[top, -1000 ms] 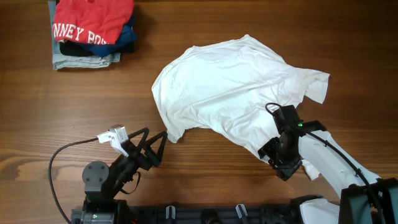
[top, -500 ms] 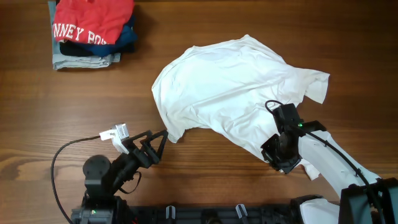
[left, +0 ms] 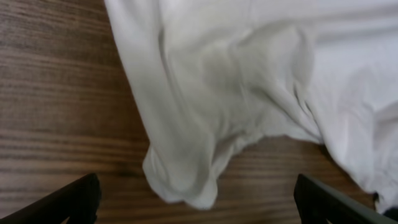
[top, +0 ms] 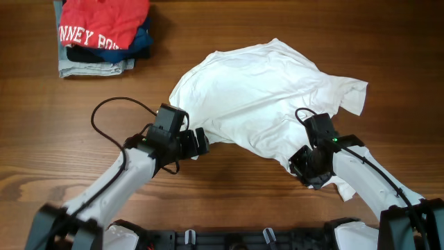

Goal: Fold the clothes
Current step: 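Grasp the T-shirt's near edges with both grippers, then lift the T-shirt with both grippers and stretch it apart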

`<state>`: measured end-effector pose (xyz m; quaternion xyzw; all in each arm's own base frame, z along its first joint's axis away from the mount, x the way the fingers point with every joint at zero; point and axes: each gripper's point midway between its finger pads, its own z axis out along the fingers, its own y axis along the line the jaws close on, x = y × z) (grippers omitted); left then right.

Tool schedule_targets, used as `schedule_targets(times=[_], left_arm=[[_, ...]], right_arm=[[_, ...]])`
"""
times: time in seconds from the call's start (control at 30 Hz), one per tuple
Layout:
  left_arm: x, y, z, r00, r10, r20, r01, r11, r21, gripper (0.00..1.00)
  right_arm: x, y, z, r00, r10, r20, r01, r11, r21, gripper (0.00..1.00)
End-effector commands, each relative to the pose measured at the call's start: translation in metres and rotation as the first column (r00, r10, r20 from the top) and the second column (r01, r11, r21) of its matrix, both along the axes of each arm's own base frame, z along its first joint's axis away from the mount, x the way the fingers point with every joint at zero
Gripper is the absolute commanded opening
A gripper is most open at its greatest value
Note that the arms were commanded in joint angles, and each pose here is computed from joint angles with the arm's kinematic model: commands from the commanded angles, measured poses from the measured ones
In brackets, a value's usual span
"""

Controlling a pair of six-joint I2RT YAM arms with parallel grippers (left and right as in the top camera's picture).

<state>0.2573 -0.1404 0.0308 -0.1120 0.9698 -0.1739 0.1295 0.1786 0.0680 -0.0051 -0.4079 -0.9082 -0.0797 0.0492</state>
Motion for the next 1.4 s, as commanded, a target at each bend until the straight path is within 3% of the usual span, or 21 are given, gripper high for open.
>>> schedule_targets(times=[0.0,0.03,0.07,0.23,0.27,0.3,0.37,0.4,0.43,0.6,0.63,0.7,0.73,0.77,0.83,0.93,1.03,1.2,1.37], left_arm=[[0.016,0.011,-0.017,0.996,0.088,-0.016,-0.088,0.996,0.029,1.0],[0.02,0.012,-0.017,0.996,0.094,-0.006,-0.094,0.995,0.025,0.99],[0.024,0.012,-0.016,0.995,0.096,0.006,-0.096,0.995,0.02,0.9],[0.034,0.008,-0.012,0.994,0.096,0.049,-0.096,0.995,-0.001,0.29],[0.034,0.008,-0.012,0.994,0.096,0.049,-0.096,0.995,-0.001,0.2],[0.034,0.008,-0.012,0.994,0.096,0.049,-0.096,0.995,0.0,0.17],[0.034,0.008,-0.013,0.994,0.096,0.046,-0.097,0.995,0.001,0.19],[0.034,0.008,-0.013,0.994,0.096,0.045,-0.096,0.995,0.002,0.31],[0.032,0.009,-0.014,0.995,0.097,0.037,-0.097,0.995,0.007,0.35],[0.027,0.013,-0.029,0.995,0.1,-0.006,-0.1,0.994,0.038,0.37],[0.027,0.013,-0.03,0.995,0.101,-0.009,-0.1,0.994,0.04,0.34],[0.028,0.013,-0.03,0.995,0.101,-0.004,-0.101,0.994,0.038,0.11],[0.03,0.012,-0.029,0.995,0.1,0.005,-0.101,0.994,0.032,0.04],[0.031,0.011,-0.028,0.995,0.1,0.009,-0.101,0.994,0.03,0.04],[0.033,0.01,-0.017,0.995,0.1,0.021,-0.101,0.995,0.024,0.04],[0.039,0.014,0.025,0.99,0.113,0.083,-0.115,0.993,0.023,0.04],[0.037,0.034,0.084,0.962,0.158,0.221,-0.174,0.983,0.052,0.04],[0.0,0.059,0.175,0.862,0.212,0.46,-0.211,0.976,-0.054,0.04],[-0.035,0.071,0.232,0.767,0.247,0.592,-0.192,0.969,-0.156,0.04]], right_arm=[[-0.003,0.002,-0.002,0.999,0.033,-0.008,-0.033,0.999,0.012,0.21],[-0.003,0.002,-0.002,0.999,0.04,-0.006,-0.04,0.999,0.012,0.21],[-0.003,0.002,-0.002,0.999,0.045,-0.005,-0.045,0.999,0.012,0.21],[-0.004,0.002,-0.002,0.999,0.047,-0.006,-0.047,0.999,0.013,0.21],[-0.004,0.002,-0.002,0.999,0.047,-0.007,-0.047,0.999,0.013,0.21],[-0.004,0.002,-0.002,0.999,0.047,-0.007,-0.046,0.999,0.012,0.21],[-0.005,0.002,-0.002,0.999,0.047,-0.013,-0.046,0.999,0.012,0.21],[-0.006,0.001,-0.002,0.999,0.047,-0.015,-0.046,0.999,0.011,0.21],[-0.006,0.001,-0.002,0.999,0.047,-0.017,-0.047,0.999,0.011,0.22],[-0.006,0.001,-0.002,0.999,0.047,-0.017,-0.047,0.999,0.011,0.22],[-0.006,0.001,-0.002,0.999,0.047,-0.017,-0.047,0.999,0.011,0.22],[-0.006,0.001,-0.002,0.999,0.047,-0.017,-0.047,0.999,0.011,0.22],[-0.007,0.001,-0.002,0.999,0.047,-0.02,-0.047,0.999,0.011,0.17],[-0.008,0.001,-0.002,0.999,0.046,-0.024,-0.046,0.999,0.009,0.04],[-0.011,0.0,-0.001,0.998,0.045,-0.034,-0.044,0.999,0.007,0.04],[-0.012,-0.008,0.011,0.999,0.035,-0.025,-0.036,0.999,-0.037,0.04],[0.002,-0.016,0.049,0.997,0.044,0.07,-0.038,0.995,-0.087,0.04],[0.027,-0.02,0.144,0.942,0.117,0.314,-0.084,0.99,-0.117,0.04],[0.031,-0.028,0.226,0.87,0.181,0.459,-0.111,0.978,-0.175,0.04]])
